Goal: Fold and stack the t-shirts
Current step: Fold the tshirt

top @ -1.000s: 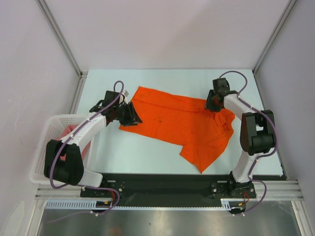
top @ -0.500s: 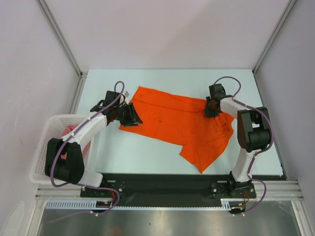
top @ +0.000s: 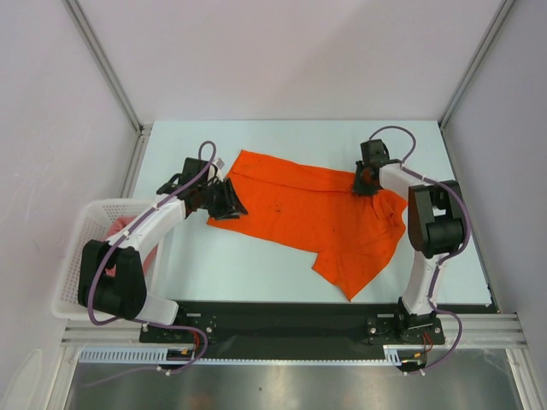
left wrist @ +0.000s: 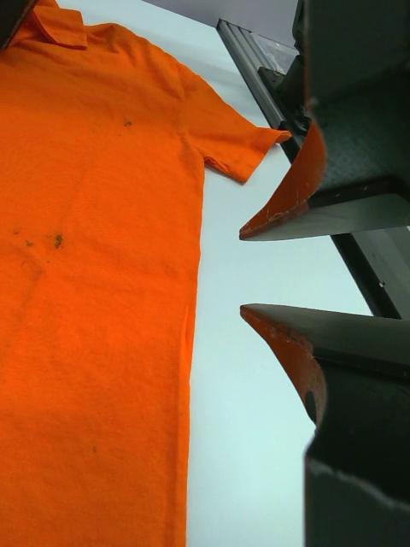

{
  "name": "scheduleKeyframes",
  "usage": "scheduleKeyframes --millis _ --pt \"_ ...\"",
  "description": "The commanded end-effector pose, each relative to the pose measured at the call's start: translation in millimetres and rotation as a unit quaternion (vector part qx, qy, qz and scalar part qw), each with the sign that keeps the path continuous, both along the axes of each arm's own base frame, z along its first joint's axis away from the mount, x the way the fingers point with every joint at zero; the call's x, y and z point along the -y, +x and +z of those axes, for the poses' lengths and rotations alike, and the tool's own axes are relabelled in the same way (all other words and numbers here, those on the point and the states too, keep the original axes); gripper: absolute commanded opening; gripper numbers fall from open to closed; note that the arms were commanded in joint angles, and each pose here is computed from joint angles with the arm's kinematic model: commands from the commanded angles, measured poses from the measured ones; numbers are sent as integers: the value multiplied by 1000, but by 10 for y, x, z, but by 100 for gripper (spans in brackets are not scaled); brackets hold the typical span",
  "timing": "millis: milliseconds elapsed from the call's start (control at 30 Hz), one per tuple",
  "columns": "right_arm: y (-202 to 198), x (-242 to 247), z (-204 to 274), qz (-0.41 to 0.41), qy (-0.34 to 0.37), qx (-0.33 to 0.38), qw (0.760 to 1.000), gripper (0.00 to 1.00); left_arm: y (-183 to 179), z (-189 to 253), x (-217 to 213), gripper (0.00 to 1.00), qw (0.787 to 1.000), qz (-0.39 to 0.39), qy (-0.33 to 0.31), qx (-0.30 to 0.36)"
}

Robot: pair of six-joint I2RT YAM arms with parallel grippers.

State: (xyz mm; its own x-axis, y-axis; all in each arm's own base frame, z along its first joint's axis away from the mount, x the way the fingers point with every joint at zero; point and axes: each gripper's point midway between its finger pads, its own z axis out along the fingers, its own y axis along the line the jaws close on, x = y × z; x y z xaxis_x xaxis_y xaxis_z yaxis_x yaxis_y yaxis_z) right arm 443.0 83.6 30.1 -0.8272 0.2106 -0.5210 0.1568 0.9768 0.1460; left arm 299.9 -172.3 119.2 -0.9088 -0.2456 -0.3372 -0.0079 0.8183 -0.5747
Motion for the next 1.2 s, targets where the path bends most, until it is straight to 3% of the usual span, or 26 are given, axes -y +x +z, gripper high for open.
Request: scheduleKeyframes --millis 0,233,500,733,1067,1100,1167 --pt "151 1 59 -1 -13 18 1000 25 22 79 41 41 1000 -13 -10 15" --pt "5 -77 180 4 -18 -1 1000 0 15 74 35 41 1000 -12 -9 15" --pt "-496 -160 212 22 -7 -81 996 0 11 16 45 41 1000 -9 -13 9" --pt "-595 -213 253 32 5 -92 995 0 6 -10 68 41 1000 -7 -22 6" --pt "-792 -576 287 54 83 -128 987 1 -67 -65 138 41 999 -10 -43 -4" --pt "-809 -625 296 55 102 -133 984 2 -68 -61 155 42 999 -13 -46 -3" --pt "-829 -634 310 50 117 -139 982 16 -56 -51 238 44 998 -26 -57 -1"
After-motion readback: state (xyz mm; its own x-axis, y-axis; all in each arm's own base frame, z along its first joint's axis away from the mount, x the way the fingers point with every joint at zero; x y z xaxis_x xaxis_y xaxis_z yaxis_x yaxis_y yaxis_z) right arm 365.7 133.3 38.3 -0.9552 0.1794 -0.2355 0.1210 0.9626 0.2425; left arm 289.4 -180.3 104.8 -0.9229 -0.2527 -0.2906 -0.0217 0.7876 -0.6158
